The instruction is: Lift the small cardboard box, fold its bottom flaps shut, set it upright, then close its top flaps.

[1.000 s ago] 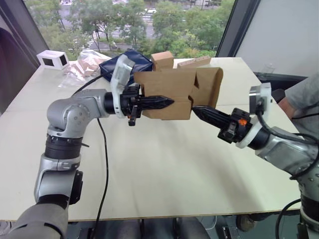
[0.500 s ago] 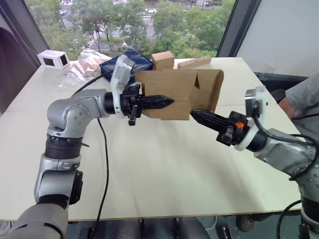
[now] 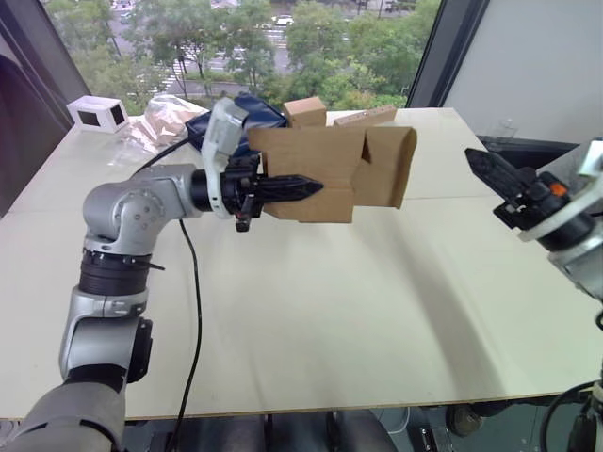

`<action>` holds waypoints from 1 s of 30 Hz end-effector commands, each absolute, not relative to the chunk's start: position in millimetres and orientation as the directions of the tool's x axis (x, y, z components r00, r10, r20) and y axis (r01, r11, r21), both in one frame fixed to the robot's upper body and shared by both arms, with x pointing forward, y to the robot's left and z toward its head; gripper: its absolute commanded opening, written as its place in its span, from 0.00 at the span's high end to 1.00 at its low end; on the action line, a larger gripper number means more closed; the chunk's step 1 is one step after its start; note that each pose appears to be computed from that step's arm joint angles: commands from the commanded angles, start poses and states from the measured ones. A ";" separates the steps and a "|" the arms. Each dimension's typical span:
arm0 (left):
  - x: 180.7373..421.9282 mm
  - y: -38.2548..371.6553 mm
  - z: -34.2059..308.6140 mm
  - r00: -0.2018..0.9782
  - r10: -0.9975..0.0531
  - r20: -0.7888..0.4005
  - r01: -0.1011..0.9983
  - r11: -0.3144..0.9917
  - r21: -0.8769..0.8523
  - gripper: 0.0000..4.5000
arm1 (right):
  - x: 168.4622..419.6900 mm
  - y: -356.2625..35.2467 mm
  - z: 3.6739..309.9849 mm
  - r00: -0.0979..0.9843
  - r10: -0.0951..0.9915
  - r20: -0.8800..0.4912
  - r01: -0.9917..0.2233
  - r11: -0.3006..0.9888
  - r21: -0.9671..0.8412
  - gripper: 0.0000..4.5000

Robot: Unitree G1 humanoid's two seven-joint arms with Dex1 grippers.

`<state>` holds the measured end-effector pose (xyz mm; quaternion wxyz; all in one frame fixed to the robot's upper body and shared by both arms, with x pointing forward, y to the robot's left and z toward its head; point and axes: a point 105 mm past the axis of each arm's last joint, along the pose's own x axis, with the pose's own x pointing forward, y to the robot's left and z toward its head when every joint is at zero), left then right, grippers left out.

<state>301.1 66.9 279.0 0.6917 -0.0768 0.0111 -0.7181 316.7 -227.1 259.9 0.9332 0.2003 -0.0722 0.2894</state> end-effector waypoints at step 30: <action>303.3 66.1 296.0 -0.008 -0.987 0.160 0.991 -0.030 -0.134 1.00 | 284.5 -123.0 274.9 0.518 0.771 0.370 -0.850 0.416 0.323 0.99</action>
